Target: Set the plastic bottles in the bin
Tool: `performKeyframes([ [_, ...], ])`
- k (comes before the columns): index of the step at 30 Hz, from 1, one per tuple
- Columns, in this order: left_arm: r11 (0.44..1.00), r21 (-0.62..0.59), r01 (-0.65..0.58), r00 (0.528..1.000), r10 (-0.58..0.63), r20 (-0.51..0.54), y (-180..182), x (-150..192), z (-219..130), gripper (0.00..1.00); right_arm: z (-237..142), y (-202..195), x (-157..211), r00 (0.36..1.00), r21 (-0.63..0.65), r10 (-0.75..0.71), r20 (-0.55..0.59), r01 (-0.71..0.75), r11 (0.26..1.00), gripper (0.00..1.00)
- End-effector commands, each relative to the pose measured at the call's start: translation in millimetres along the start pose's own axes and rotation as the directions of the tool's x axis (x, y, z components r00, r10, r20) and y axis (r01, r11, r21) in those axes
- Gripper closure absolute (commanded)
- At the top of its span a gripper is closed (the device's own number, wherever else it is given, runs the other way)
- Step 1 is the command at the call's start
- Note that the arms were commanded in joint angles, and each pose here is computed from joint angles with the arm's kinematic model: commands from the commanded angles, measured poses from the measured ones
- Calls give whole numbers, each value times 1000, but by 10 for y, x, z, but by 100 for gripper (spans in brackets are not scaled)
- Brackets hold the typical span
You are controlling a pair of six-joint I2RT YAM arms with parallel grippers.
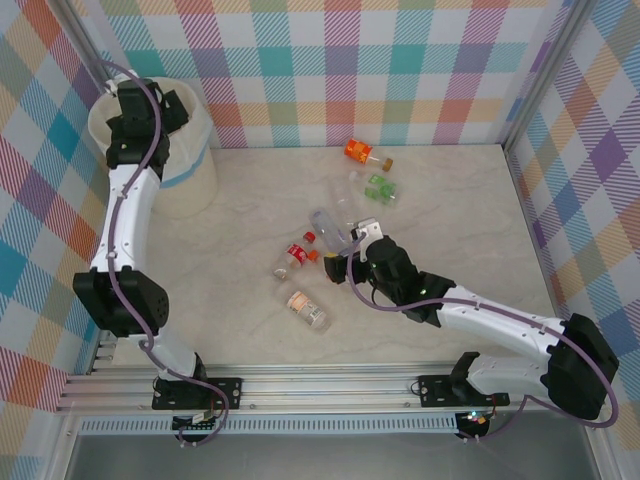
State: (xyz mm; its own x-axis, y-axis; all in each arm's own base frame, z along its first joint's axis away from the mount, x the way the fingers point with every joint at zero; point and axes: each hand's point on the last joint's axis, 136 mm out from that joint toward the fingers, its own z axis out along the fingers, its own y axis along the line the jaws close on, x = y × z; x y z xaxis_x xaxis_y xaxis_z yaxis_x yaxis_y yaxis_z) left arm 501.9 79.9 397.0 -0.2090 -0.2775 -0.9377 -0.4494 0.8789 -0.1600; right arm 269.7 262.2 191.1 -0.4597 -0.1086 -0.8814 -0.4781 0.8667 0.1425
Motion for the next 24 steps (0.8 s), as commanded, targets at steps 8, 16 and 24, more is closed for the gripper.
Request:
performKeyframes([
  [8,925,269,270,963,-266,-52,-550,15,-457,0,68,-53,652,953,-83,-134,-271,115,990,0],
  [16,862,383,331,943,-288,-167,-920,295,-568,0,212,-43,1000,873,-131,-211,-440,170,977,7],
  [24,828,380,413,891,-280,-358,-934,895,-655,0,463,-144,1167,825,-78,-188,-533,173,982,11],
])
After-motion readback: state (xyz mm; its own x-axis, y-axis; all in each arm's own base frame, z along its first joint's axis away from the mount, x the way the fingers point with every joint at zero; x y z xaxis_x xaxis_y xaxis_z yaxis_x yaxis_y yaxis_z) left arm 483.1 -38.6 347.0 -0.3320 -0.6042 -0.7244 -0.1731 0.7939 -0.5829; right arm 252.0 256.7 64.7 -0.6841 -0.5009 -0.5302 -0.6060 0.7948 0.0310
